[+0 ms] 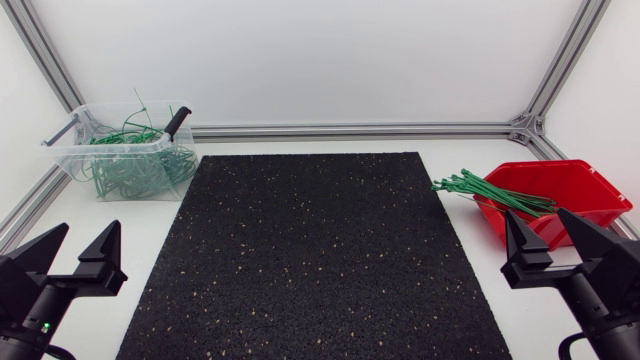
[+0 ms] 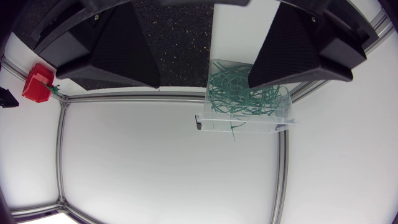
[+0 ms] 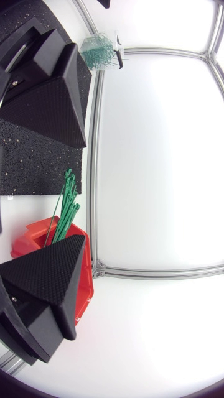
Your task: Take a green cable tie from the red box, thread the tail through the head to close it, then place it in the transparent bin on the left.
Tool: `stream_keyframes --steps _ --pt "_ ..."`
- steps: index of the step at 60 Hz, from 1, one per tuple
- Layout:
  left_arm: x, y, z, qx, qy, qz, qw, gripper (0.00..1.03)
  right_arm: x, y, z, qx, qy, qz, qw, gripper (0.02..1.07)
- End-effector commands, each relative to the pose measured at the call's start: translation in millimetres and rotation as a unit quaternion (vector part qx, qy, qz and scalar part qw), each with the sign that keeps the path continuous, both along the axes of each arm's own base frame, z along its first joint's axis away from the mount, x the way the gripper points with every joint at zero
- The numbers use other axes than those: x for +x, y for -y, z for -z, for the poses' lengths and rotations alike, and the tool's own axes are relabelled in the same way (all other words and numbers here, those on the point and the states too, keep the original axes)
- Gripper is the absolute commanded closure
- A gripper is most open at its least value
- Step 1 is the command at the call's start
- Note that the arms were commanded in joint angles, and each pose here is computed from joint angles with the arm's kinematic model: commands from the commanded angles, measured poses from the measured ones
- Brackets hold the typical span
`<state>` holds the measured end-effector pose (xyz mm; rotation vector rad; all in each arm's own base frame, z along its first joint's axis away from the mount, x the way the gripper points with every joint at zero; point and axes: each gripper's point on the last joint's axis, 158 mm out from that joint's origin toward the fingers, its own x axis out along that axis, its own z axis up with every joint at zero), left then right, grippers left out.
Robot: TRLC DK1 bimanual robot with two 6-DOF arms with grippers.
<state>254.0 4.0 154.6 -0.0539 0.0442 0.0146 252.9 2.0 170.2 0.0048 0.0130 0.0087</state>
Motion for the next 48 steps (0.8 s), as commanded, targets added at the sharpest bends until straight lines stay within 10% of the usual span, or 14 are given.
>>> stream_keyframes --steps 1,24,48 --pt "1 3 21 -0.008 -0.022 0.006 1.0 0.04 -6 2 -44 0.012 0.053 0.003 0.999 0.06" --pt "1 3 21 -0.008 -0.023 0.006 1.0 0.04 26 13 -131 0.01 0.032 0.021 0.999 0.07" --pt "1 3 21 -0.007 -0.023 0.006 1.0 0.04 87 18 -110 -0.027 -0.198 -0.027 0.98 0.07"
